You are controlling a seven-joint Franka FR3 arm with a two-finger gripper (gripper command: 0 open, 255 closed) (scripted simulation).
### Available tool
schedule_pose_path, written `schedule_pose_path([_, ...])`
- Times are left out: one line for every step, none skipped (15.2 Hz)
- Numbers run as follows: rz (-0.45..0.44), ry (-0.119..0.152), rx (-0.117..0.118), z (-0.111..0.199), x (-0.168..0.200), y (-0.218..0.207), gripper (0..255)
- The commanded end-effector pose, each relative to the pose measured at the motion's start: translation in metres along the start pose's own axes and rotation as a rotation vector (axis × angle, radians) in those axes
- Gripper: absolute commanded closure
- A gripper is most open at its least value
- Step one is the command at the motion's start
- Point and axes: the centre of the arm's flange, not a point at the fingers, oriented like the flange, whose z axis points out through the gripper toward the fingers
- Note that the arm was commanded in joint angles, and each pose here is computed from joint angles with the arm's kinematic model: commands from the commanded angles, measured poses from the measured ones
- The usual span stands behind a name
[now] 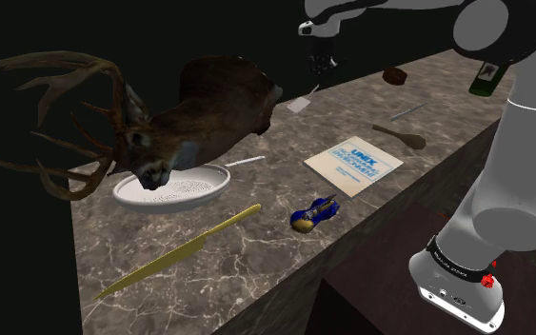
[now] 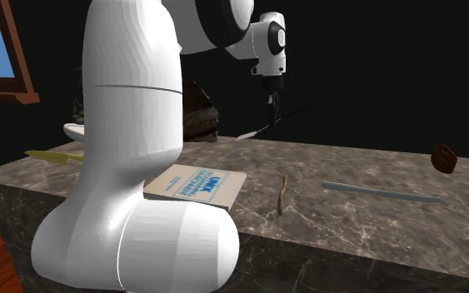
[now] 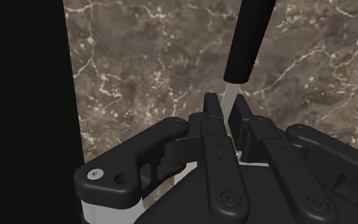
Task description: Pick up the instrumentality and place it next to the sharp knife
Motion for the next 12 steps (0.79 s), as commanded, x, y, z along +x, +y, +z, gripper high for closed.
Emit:
schedule_pose_path([0.000,0.000,0.001,-0.010,-0.001,0.000,255])
schedule_pose_path([0.000,0.000,0.001,-0.015,-0.001,0.000,255])
schedule_pose_path([0.000,0.000,0.001,-0.015,0.008,-0.009,255])
schedule_pose_path([0.000,0.000,0.001,-0.016,0.018,-0.018,255])
schedule_pose_path([0.000,0.000,0.001,-0.017,0.027,-0.027,255])
schedule_pose_path([0.000,0.000,0.001,-0.017,0.037,-0.036,255])
schedule_pose_path([0.000,0.000,0.001,-0.018,0.046,-0.045,255])
schedule_pose_path([0.000,0.000,0.001,-0.019,0.056,-0.055,255])
schedule_pose_path([0.000,0.000,0.001,-0.019,0.065,-0.064,255])
schedule_pose_path([0.000,0.000,0.001,-0.020,0.075,-0.073,255])
schedule_pose_path([0.000,0.000,0.001,-0.021,0.085,-0.082,255])
schedule_pose_path([0.000,0.000,0.001,-0.021,0.094,-0.091,255])
